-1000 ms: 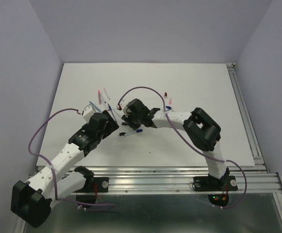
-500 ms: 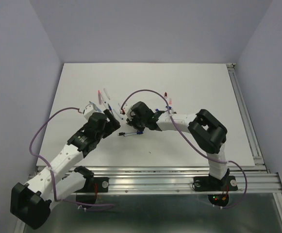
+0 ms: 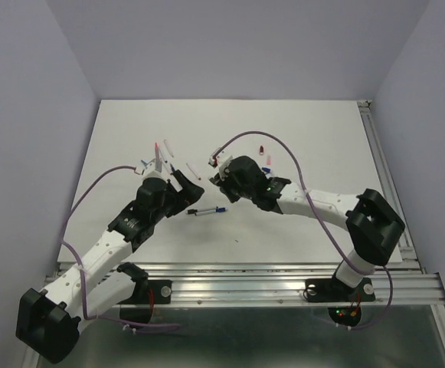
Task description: Open the pen caps
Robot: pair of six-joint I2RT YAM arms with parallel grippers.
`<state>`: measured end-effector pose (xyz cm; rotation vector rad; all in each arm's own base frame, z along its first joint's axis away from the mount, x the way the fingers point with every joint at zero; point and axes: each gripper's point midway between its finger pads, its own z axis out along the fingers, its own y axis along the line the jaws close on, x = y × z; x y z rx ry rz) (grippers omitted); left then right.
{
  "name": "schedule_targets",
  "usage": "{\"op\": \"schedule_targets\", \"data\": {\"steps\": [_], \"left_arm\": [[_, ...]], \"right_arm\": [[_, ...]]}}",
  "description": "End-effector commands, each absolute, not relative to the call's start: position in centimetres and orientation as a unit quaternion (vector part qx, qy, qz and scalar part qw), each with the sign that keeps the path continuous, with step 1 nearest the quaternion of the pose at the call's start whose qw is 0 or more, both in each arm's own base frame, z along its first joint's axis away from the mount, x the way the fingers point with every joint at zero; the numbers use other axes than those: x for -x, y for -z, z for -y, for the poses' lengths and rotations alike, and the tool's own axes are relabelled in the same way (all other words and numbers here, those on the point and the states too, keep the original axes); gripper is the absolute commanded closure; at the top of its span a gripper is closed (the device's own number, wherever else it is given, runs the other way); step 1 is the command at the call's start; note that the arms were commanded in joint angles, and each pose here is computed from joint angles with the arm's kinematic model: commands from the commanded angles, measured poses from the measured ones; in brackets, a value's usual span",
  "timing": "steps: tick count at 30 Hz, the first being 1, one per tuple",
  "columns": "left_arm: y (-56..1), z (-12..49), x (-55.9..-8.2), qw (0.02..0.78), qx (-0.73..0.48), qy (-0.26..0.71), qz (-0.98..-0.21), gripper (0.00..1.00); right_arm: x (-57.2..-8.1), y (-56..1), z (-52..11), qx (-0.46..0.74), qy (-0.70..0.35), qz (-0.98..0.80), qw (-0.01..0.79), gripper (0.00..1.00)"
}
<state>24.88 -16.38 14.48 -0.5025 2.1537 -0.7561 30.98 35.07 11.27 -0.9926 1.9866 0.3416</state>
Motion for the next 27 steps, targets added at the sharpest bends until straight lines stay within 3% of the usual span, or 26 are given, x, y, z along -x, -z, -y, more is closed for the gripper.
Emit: {"op": "schedule_targets", "data": {"steps": [1, 7, 13, 17, 20, 23, 27], "left_arm": [[-17.4, 18.7, -25.3, 0.408, 0.168, 0.378, -0.814, 0.01], [-17.8, 20.6, -24.8, 0.390, 0.152, 0.431, -0.800, 0.02], [-16.8, 21.2, -24.5, 0.376, 0.152, 0.441, -0.800, 0.09], [-16.3, 21.6, -24.4, 0.370, 0.151, 0.439, -0.805, 0.19], [-16.0, 21.8, -24.3, 0.367, 0.151, 0.439, -0.806, 0.33], [-15.9, 21.9, -24.3, 0.367, 0.145, 0.439, -0.807, 0.62], [-15.8, 22.1, -24.3, 0.364, 0.145, 0.439, -0.808, 0.85]], "right_arm": [[-29.2, -14.7, -36.0, 0.288, -0.241, -0.808, 0.453, 0.97], [-24.1, -15.9, -37.1, 0.246, -0.385, -0.793, 0.404, 0.97], [-22.4, -17.3, -38.1, 0.242, -0.431, -0.776, 0.393, 0.97], [-22.1, -18.0, -38.4, 0.236, -0.441, -0.771, 0.395, 0.97], [-21.7, -18.3, -38.7, 0.238, -0.451, -0.766, 0.391, 0.97], [-21.6, -18.3, -38.8, 0.232, -0.454, -0.768, 0.387, 0.97], [-22.0, -18.5, -38.8, 0.229, -0.449, -0.771, 0.390, 0.97]]}}
